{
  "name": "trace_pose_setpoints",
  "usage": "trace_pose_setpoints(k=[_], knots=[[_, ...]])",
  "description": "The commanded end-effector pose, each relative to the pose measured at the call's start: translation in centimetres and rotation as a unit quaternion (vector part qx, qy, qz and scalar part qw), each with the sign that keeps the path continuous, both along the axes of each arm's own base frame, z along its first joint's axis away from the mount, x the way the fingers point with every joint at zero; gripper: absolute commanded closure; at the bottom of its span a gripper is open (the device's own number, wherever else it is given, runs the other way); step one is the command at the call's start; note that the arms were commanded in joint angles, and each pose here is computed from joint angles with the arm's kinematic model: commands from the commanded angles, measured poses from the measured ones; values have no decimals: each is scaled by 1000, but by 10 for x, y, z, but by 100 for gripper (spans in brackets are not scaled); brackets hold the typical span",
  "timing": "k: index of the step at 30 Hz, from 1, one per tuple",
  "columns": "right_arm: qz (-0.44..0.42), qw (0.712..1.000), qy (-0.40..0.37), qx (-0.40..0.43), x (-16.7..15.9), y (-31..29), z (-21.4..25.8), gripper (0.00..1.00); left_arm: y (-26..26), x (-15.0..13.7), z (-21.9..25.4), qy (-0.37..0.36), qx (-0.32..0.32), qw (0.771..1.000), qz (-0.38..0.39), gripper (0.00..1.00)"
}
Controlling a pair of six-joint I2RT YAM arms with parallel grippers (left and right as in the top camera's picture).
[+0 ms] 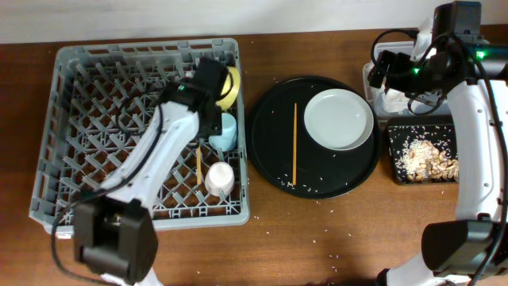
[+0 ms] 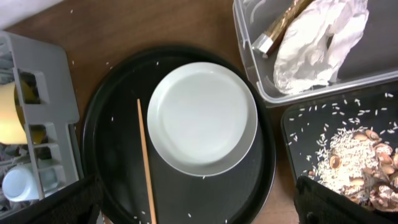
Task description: Sort waste into correct bins and load items into the dishwasher rack
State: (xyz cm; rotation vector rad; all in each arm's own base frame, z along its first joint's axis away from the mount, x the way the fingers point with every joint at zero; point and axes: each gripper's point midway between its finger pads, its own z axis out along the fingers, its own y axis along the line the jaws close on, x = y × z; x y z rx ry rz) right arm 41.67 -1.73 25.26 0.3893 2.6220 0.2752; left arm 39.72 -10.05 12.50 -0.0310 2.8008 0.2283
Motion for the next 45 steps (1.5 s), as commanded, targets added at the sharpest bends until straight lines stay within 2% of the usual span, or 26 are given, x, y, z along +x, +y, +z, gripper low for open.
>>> trace_pose_setpoints(k=[1,4,7,8,10,12,13,14,16,19,21,23,26,28,32,36,41,44,45], knots=[[4,1000,2,-8,1,-1,-2,2,5,-10,-11,23,5,997,-76,100],[3,1000,2,-8,1,-1,-2,2,7,-4,-21,13,12,995,-96,100],[3,1000,2,-8,1,-1,-2,2,21,1,-30,-2,-1,999,-41,99],[3,1000,2,-8,1,-1,-2,2,30,3,-31,-7,-12,1000,0,99],[3,1000,2,-8,1,-1,-2,2,31,7,-30,-16,-18,1000,13,99],[3,1000,2,-8,1,-1,-2,1,30,8,-30,-19,-20,1000,12,90],[3,1000,2,-8,1,-1,-2,1,30,9,-30,-21,-20,1000,13,64],[3,1000,2,-8,1,-1,-2,2,30,9,-30,-21,-22,999,12,53],[3,1000,2,-8,1,-1,-2,1,18,15,-23,-29,-53,998,2,47],[3,1000,2,-8,1,-1,-2,2,2,38,16,-77,-74,994,-10,46],[3,1000,2,-8,1,-1,-2,2,-33,54,57,-128,-84,986,-62,47],[3,1000,2,-8,1,-1,-2,1,-68,57,71,-158,-98,978,-98,46],[3,1000,2,-8,1,-1,-2,1,-133,54,44,-144,-137,967,-160,44],[3,1000,2,-8,1,-1,-2,1,-167,50,1,-107,-156,963,-191,43],[3,1000,2,-8,1,-1,-2,2,-222,34,-41,-83,-162,953,-241,44],[3,1000,2,-8,1,-1,-2,1,-255,22,-75,-58,-167,947,-269,44],[3,1000,2,-8,1,-1,-2,1,-295,43,-84,-55,-209,933,-288,44],[3,1000,2,-8,1,-1,-2,2,-294,42,-102,-40,-206,937,-279,46],[3,1000,2,-8,1,-1,-2,1,-294,42,-105,-37,-205,938,-279,50]])
